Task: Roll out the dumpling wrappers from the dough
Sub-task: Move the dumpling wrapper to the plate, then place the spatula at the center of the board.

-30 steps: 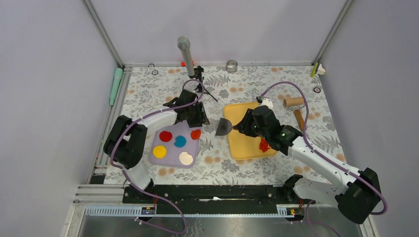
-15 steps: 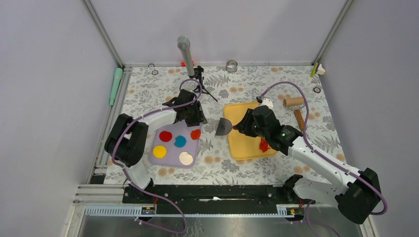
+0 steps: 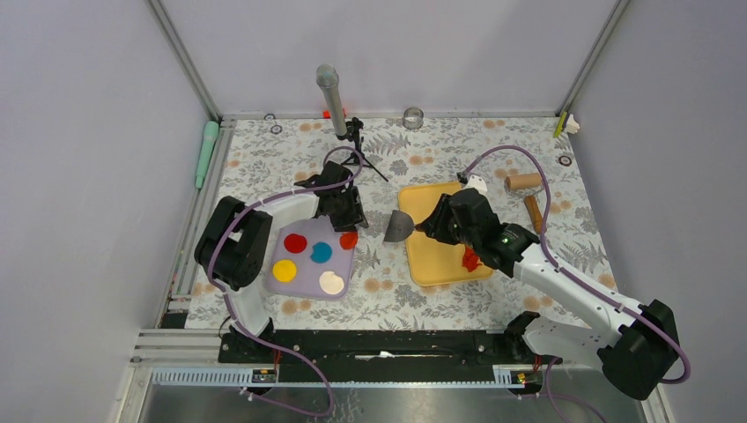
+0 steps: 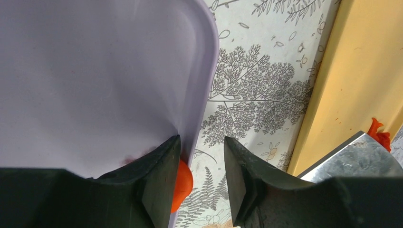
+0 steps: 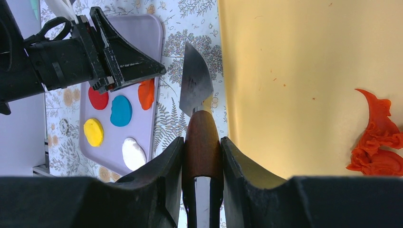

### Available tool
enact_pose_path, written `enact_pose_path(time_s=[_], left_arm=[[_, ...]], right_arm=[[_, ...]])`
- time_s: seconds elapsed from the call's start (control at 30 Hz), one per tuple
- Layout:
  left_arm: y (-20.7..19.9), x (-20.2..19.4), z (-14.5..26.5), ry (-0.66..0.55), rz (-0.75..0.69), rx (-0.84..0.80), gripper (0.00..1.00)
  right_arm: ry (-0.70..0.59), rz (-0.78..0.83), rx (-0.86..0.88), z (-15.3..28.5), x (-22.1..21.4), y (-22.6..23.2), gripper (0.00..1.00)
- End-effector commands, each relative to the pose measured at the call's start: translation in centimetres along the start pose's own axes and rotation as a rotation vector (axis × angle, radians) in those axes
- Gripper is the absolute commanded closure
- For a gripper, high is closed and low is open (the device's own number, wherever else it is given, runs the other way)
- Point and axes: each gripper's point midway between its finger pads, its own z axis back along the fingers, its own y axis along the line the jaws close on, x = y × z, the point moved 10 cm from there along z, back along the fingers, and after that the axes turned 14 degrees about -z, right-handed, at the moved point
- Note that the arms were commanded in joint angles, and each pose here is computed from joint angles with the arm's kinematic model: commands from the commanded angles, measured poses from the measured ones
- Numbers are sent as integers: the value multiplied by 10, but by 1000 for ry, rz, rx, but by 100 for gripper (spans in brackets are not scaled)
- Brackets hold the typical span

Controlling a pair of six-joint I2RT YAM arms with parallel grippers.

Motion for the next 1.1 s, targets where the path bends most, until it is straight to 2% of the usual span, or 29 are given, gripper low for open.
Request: enact_pose_path(time_s=[0.0,0.27,0.63,0.8,0.97,1.07], left_arm=[[1,2,11,15,-21,35,55],[7,-1,21,15,-35,103,55],[13,5,43,-74,-37,205,55],[4,13,56,-147,-40,143,53],[-9,15,87,-266,-60,4,52],[-15,12,102,-295,-87,-59,50]], right_arm=[[-72,-21,54,4,13,14,100],[-67,-16,58,4,14,15,100],[-70,-14,59,3,13,14,100],[-93,4,61,8,19,18,100],[-148,43,16,16,33,12,100],[-158,0,11,18,53,1,100]])
